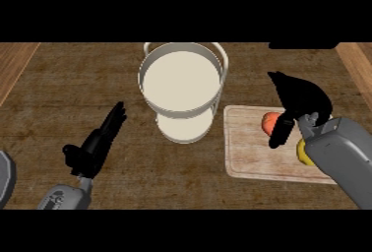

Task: Pick the squash from the cutting board and place it in the tiered basket

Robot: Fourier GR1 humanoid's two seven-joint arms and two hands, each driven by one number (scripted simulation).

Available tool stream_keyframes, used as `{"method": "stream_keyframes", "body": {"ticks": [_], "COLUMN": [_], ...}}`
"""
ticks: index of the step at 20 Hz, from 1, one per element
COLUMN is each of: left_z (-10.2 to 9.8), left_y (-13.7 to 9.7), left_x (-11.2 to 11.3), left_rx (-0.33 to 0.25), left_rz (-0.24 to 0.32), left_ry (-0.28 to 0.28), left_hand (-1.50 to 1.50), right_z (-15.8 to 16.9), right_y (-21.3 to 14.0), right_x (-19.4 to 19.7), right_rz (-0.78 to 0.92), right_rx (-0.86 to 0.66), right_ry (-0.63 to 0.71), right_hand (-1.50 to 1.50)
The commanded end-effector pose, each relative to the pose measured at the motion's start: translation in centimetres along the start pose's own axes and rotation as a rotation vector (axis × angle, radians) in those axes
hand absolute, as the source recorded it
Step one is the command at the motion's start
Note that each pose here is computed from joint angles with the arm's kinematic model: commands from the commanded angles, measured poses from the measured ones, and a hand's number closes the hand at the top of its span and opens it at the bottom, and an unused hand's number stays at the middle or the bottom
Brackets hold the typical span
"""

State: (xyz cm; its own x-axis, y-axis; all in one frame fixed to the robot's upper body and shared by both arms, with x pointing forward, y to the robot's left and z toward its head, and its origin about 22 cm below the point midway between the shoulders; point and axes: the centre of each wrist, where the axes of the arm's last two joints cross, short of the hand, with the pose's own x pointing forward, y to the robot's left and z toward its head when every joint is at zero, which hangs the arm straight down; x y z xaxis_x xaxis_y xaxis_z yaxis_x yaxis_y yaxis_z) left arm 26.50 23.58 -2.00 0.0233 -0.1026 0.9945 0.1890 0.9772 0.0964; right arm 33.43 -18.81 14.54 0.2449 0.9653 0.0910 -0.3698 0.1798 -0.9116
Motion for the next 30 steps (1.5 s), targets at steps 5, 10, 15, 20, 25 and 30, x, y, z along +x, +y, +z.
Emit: {"method": "stream_keyframes", "body": {"ticks": [5, 10, 15, 20, 25, 30], "left_z": [-0.9, 0.3, 0.4, -0.7, 0.8, -1.4], "left_y": [1.0, 2.1, -0.1, 1.7, -0.1, -0.2], "left_x": [-1.1, -0.6, 1.4, -0.6, 1.6, 0.8], "left_rx": [-0.006, -0.010, -0.007, 0.005, 0.001, 0.006], "left_rz": [0.013, 0.002, 0.007, -0.013, 0.006, 0.004], "left_ry": [-0.007, -0.014, -0.007, 0.006, 0.004, 0.017], "left_hand": [0.00, 0.00, 0.00, 0.00, 0.00, 0.00], "right_z": [-2.9, -2.7, -5.5, -6.5, -6.4, -6.8], "right_y": [5.1, 6.8, 6.6, 7.3, 9.1, 11.1], "right_x": [-0.5, -1.8, -3.1, -5.0, -6.8, -5.5], "right_rz": [0.002, -0.019, -0.013, -0.031, -0.053, -0.038], "right_rx": [0.077, 0.063, 0.087, 0.085, 0.097, 0.110], "right_ry": [0.132, 0.116, 0.186, 0.177, 0.171, 0.160], "right_hand": [-1.50, -1.50, -1.50, -1.50, -1.50, -1.50]}}
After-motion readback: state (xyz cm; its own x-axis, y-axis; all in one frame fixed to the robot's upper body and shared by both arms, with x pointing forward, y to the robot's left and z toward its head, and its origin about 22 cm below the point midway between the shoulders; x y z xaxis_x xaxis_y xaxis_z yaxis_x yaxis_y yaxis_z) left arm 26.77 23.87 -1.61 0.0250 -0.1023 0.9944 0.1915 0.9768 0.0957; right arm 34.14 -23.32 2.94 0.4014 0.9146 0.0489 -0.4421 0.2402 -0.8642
